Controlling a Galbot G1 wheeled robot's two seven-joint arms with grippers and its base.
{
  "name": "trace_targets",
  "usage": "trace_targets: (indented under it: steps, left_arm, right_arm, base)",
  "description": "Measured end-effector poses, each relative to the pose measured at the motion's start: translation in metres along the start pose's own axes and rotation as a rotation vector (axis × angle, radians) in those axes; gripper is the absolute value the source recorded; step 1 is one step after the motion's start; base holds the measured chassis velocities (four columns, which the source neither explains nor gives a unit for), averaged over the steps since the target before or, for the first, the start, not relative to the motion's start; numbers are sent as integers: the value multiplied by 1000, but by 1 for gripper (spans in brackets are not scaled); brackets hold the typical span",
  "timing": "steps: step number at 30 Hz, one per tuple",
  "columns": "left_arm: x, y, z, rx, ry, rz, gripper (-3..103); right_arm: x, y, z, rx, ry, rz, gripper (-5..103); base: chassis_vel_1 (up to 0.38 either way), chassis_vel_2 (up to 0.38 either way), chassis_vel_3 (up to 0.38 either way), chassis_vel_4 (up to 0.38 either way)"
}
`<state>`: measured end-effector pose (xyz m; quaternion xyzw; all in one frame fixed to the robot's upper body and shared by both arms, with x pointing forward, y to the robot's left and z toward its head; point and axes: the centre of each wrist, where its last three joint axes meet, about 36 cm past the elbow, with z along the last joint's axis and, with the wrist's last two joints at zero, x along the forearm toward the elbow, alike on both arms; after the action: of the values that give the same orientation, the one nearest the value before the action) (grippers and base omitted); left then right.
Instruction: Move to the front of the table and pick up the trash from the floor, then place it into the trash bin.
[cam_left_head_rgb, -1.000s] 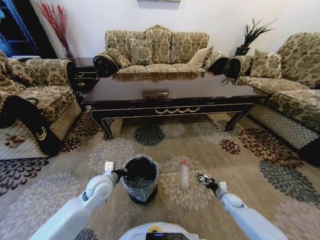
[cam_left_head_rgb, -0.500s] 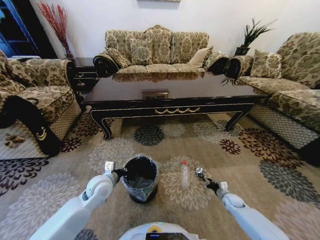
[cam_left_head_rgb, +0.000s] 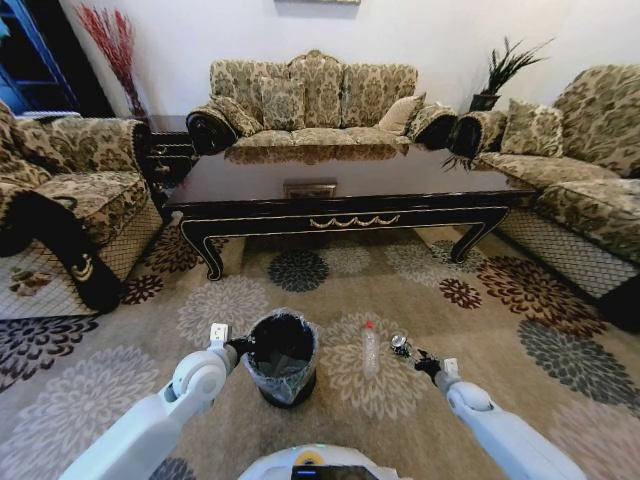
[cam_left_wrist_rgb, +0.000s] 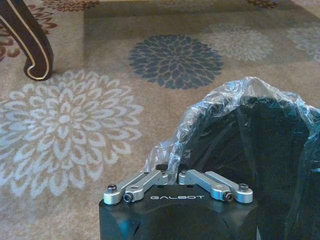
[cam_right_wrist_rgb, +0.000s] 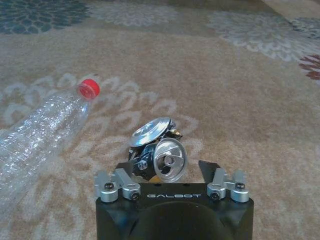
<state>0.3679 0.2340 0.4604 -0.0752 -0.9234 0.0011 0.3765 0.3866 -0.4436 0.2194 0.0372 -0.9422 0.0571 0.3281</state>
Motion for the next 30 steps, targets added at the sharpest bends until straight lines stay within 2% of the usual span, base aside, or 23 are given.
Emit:
trace_targets:
  steps: [1, 5, 7, 8, 18, 19, 20, 21, 23, 25, 28, 30]
  left_arm:
    - [0, 0, 0, 0, 0, 0, 4]
    - [1, 1, 0, -1, -1, 0, 4]
    - [1, 1, -1, -1, 0, 1, 4]
    - [1, 1, -1, 0, 1, 2, 4]
    - [1, 3, -1, -5, 4, -3, 4]
    - [1, 4, -1, -5, 5, -4, 4]
    - [0, 4, -1, -5, 6, -4, 4]
    - [0, 4, -1, -5, 6, -4, 4]
    - [-1, 3, -1, -6, 8, -2, 4]
    - [-1, 3, -1, -6, 8, 0, 4]
    - [-1, 5, -2, -11, 7, -4, 4]
    - [0, 5, -3, -12, 7, -6, 4]
  right_arm:
    - [0, 0, 0, 0, 0, 0, 71]
    - [-8, 4, 0, 1, 7, -8, 93]
    - [-11, 6, -1, 0, 8, -11, 93]
    - [-14, 7, -2, -2, 11, -13, 99]
    - [-33, 2, -2, 5, 27, -2, 100]
    - [-35, 3, -3, 6, 24, -4, 102]
    - [-36, 3, -4, 6, 22, -5, 98]
    - [-36, 3, -4, 6, 22, -5, 98]
    - [-40, 3, -7, 1, 17, -7, 88]
    - [-41, 2, -8, 1, 16, -7, 88]
    - [-44, 1, -8, 3, 16, -7, 71]
    - [-44, 1, -7, 3, 17, -7, 71]
  base:
    - [0, 0, 0, 0]
    - [0, 0, 0, 0]
    - [0, 0, 0, 0]
    - [0, 0, 0, 0]
    - [0, 0, 0, 0]
    - [0, 0, 0, 0]
    - [0, 0, 0, 0]
    - [0, 0, 0, 0]
    - [0, 0, 0, 0]
    - [0, 0, 0, 0]
    - [0, 0, 0, 0]
    - [0, 0, 0, 0]
